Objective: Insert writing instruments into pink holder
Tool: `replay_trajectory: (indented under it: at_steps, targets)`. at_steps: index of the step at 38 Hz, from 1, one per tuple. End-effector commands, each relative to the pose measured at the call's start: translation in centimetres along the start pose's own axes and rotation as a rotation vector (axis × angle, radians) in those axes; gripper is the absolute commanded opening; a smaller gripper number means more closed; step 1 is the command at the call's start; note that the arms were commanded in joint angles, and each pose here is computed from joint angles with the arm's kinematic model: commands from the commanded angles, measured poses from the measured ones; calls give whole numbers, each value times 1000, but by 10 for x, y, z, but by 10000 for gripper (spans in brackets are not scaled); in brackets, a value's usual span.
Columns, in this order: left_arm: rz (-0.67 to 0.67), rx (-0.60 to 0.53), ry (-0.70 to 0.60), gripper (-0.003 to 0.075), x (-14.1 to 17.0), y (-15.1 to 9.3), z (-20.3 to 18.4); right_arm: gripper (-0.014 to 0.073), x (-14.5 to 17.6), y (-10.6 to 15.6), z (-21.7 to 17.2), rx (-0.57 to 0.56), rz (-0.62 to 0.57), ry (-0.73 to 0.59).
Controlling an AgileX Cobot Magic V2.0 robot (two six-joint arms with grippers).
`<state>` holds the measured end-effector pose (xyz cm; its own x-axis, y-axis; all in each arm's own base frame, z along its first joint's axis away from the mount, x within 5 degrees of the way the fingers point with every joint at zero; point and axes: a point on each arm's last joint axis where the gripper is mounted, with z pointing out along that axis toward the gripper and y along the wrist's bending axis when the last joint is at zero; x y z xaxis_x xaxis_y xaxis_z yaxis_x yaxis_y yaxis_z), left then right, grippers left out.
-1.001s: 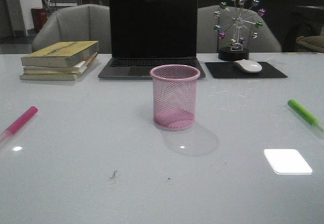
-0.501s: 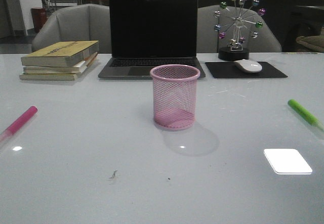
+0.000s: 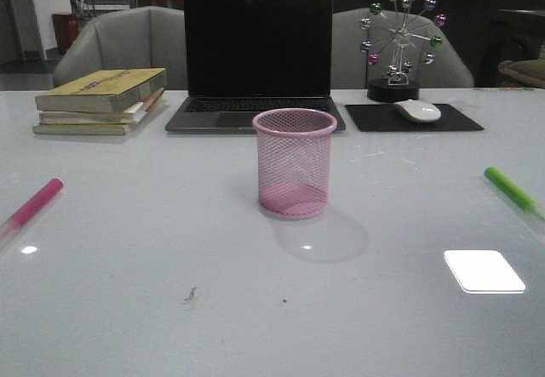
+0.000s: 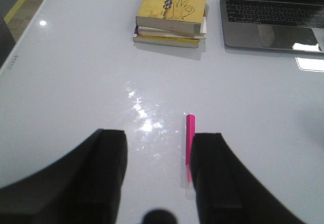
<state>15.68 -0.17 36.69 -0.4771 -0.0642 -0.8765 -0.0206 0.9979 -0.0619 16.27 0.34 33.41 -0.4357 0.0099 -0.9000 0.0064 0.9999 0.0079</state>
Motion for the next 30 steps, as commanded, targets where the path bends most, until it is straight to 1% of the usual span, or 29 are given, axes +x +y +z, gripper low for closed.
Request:
replay_trajectory:
  at_steps: [1, 5, 10, 14, 17, 20, 24, 30]
  targets:
    - [-20, 15, -96, 352, -14, -1, -5, 386, -14, 0, 6, 1, -9, -47]
    - [-29, 22, -89, 332, -14, -2, -4, 386, -20, 1, 25, 1, 4, 40]
    - [-42, 30, -84, 310, -14, -3, -3, 386, -43, 1, 52, 16, 11, 160]
    - [-55, 39, -84, 309, -14, -4, -3, 386, -58, 1, 87, 30, 13, 261]
    - [-66, 47, -83, 309, -14, -4, -3, 386, -69, 2, 120, 38, 13, 346]
    - [-74, 53, -83, 309, -14, -5, -3, 386, -76, 2, 145, 42, 12, 390]
    - [-75, 54, -83, 309, -14, -5, -3, 386, -75, 3, 183, 45, 10, 444]
    - [-79, 56, -83, 309, -14, -5, -3, 386, -67, 4, 225, 50, 8, 518]
